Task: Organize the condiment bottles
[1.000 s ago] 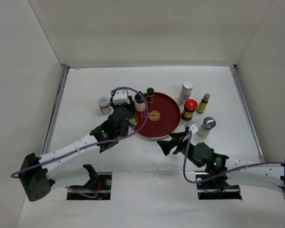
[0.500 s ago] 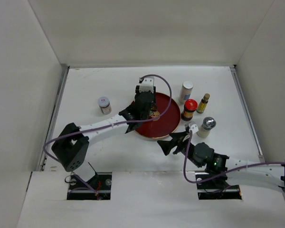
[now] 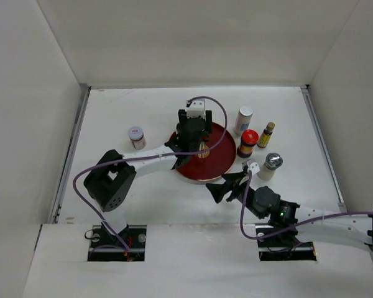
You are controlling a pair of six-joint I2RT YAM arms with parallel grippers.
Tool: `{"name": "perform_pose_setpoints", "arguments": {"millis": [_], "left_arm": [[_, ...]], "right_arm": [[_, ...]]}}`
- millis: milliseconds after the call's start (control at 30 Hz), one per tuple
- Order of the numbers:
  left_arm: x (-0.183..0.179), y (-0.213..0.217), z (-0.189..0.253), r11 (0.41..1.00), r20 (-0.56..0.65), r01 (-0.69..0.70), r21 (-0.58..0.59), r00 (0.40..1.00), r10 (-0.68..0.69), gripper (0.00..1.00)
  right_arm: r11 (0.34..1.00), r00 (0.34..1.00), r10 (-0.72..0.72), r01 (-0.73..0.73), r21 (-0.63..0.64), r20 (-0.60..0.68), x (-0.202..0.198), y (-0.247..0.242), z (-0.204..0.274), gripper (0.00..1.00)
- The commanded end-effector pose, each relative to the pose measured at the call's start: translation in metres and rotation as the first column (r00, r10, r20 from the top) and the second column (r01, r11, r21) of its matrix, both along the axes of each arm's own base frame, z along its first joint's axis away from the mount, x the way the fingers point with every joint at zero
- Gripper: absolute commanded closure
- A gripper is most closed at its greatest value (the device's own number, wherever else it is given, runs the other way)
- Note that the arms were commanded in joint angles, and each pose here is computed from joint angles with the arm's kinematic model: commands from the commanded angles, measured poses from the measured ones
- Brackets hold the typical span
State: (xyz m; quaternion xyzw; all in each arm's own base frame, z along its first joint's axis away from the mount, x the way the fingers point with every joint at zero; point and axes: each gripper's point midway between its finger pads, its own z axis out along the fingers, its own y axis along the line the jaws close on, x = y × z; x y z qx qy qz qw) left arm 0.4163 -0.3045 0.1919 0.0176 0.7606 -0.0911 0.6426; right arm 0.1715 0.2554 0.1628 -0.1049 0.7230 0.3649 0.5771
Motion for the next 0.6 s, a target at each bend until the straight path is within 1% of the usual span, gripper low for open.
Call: {"name": "perform_pose_setpoints", "arguments": {"millis": [0,67,133,233,367,433,533,567], "left_arm": [[-0.006,0.001,0.037,0.994,0.095,0.008,-0.107,0.995,0.002,0.35],[-0.016,0.006,0.045,0.993,0.107,0.011,-0.120,0.994,0.002,0.27],[-0.028,0.013,0.057,0.991,0.123,0.019,-0.136,0.992,-0.003,0.21],[-0.047,0.025,0.076,0.986,0.149,0.032,-0.163,0.989,-0.008,0.18],[-0.076,0.062,0.101,0.977,0.184,0.002,-0.215,0.982,0.039,0.17],[-0.087,0.092,0.103,0.972,0.184,-0.054,-0.230,0.978,0.098,0.17],[-0.094,0.147,0.087,0.958,0.139,-0.201,-0.203,0.963,0.232,0.16],[-0.094,0.160,0.081,0.952,0.119,-0.235,-0.196,0.958,0.261,0.16]], "right_arm": [[0.998,0.999,0.013,-0.015,0.063,0.035,-0.001,0.005,0.021,0.08],[0.998,0.999,0.013,-0.015,0.063,0.035,-0.001,0.005,0.021,0.08],[0.998,0.999,0.013,-0.015,0.063,0.035,-0.001,0.005,0.021,0.07],[0.998,0.999,0.013,-0.016,0.066,0.037,-0.001,0.005,0.022,0.07],[0.997,0.999,0.013,-0.016,0.074,0.040,-0.002,0.004,0.024,0.07],[0.997,0.999,0.013,-0.016,0.075,0.041,-0.002,0.003,0.025,0.07],[0.996,0.999,0.013,-0.016,0.082,0.045,-0.002,0.002,0.027,0.07],[0.996,0.999,0.012,-0.016,0.084,0.046,-0.002,0.002,0.028,0.07]]}}
